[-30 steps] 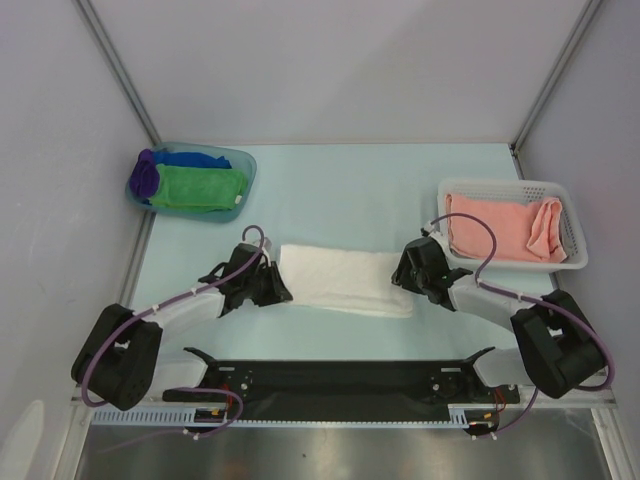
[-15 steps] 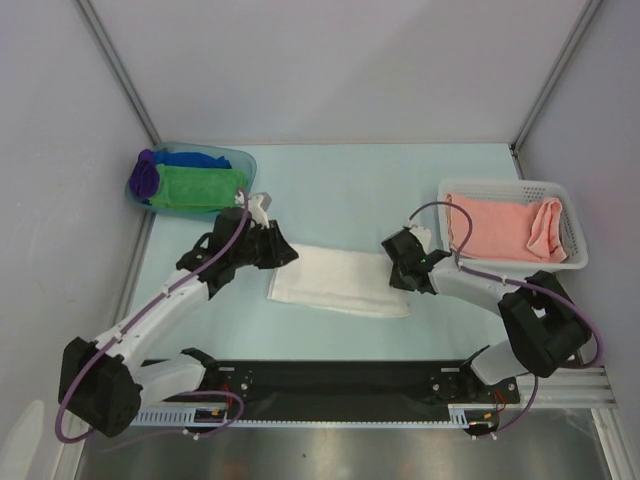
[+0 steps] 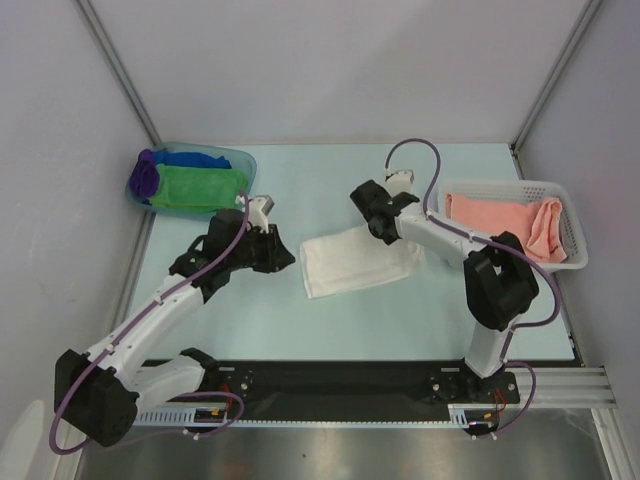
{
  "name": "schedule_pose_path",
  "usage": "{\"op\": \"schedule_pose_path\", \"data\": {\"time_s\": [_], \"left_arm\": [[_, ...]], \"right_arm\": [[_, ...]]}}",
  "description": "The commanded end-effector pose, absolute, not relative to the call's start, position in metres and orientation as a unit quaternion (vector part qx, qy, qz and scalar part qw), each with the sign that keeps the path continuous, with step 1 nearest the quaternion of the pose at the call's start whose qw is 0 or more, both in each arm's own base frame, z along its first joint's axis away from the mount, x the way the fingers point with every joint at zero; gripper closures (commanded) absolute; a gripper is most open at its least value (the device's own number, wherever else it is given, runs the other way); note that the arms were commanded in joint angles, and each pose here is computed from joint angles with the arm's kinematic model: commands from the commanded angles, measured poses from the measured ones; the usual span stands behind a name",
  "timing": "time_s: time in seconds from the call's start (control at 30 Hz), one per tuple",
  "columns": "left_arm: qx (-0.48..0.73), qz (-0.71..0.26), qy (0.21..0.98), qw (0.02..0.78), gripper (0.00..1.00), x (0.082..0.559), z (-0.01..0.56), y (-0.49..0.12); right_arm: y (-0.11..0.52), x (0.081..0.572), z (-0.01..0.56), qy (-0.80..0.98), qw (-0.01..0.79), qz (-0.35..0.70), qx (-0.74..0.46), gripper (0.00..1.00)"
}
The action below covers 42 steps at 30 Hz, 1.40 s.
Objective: Fold and stack the towels
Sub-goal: Neatly place the folded towel into the bin
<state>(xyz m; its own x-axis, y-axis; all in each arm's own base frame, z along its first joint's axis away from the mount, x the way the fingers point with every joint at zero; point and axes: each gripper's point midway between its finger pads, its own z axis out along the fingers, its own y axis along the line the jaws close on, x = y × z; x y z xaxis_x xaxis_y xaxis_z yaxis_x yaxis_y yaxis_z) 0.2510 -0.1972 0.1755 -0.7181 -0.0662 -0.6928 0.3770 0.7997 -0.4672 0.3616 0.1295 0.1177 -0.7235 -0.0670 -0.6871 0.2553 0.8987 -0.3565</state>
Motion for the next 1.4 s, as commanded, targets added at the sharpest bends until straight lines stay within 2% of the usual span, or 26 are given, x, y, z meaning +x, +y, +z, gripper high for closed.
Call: {"op": "schedule_pose_path", "data": {"time_s": [0.0, 0.4, 0.57, 1.0, 1.37], "left_arm": [[0.121, -0.309, 0.873, 0.357, 0.73, 0.246, 0.171, -0.201], [0.132, -0.312, 0.875, 0.347, 0.73, 0.240, 0.163, -0.202], [0.133, -0.317, 0.873, 0.345, 0.73, 0.240, 0.164, -0.203], [0.142, -0.345, 0.865, 0.336, 0.74, 0.236, 0.168, -0.211], [0.147, -0.350, 0.864, 0.330, 0.73, 0.232, 0.166, -0.211]], "right_arm": [[0.085, 0.375, 0.152, 0.858, 0.377, -0.344, 0.050, 1.00], [0.036, 0.388, 0.237, 0.831, 0.387, -0.395, 0.068, 1.00], [-0.004, 0.388, 0.257, 0.818, 0.386, -0.417, 0.085, 1.00], [-0.105, 0.396, 0.267, 0.807, 0.374, -0.435, 0.142, 1.00], [-0.146, 0.397, 0.253, 0.811, 0.339, -0.449, 0.160, 1.00]]}}
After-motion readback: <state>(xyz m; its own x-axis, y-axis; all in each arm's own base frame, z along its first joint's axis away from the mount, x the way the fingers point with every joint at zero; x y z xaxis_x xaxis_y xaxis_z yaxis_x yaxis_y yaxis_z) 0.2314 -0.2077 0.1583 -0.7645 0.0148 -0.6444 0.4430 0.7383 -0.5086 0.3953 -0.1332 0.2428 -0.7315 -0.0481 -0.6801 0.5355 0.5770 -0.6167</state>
